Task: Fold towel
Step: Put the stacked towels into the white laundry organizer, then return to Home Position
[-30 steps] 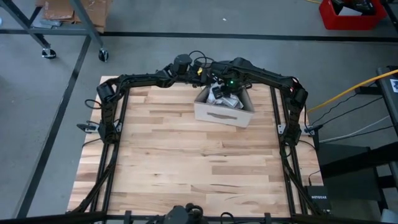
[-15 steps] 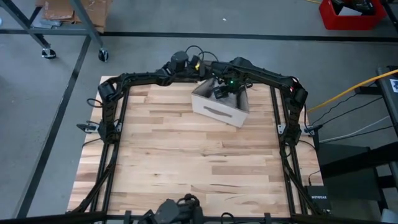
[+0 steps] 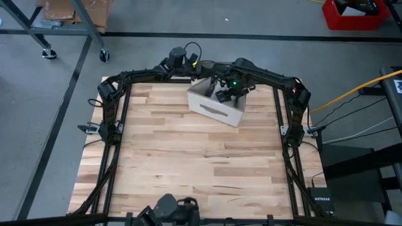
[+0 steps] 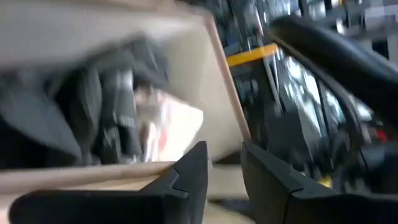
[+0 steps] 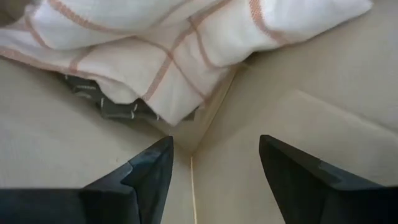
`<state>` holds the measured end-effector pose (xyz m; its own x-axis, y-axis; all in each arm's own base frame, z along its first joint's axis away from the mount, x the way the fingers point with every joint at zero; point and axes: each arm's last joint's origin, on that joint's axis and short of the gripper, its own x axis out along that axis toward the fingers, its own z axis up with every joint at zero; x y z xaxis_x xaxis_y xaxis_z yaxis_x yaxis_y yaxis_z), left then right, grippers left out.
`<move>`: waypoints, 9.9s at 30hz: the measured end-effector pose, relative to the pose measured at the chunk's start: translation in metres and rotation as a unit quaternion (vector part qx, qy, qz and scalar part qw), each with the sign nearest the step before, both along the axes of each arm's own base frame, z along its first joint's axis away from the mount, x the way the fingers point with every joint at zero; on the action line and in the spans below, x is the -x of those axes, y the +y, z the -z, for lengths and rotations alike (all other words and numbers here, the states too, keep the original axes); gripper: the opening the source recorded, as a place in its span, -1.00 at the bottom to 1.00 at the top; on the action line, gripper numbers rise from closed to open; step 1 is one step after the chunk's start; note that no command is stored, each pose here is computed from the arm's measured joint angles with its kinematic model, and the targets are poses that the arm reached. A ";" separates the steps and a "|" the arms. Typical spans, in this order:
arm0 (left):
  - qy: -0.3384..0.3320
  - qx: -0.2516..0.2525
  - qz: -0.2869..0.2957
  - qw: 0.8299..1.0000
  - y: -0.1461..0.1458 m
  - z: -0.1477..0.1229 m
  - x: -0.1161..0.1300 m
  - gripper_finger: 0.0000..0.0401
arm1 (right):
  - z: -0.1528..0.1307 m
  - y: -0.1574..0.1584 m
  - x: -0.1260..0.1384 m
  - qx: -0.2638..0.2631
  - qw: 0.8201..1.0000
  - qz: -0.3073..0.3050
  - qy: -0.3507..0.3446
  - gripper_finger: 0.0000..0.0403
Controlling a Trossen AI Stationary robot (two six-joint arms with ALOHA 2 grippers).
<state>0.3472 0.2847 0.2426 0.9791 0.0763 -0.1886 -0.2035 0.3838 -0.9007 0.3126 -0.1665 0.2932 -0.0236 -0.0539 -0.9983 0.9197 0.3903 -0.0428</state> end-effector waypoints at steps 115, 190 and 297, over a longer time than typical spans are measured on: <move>0.210 -0.224 0.027 0.951 -0.161 -0.169 0.189 -0.99 | -0.044 -0.035 -0.069 0.109 0.968 -0.162 -0.159 -0.90; -0.173 -0.356 0.051 0.917 -0.257 -0.027 0.285 -0.99 | -0.250 0.209 0.109 0.235 0.701 -0.415 -0.530 -0.90; -0.081 -0.414 0.074 0.903 -0.262 0.073 0.248 -0.99 | 0.164 0.192 0.186 0.155 0.756 -0.357 -0.527 -0.90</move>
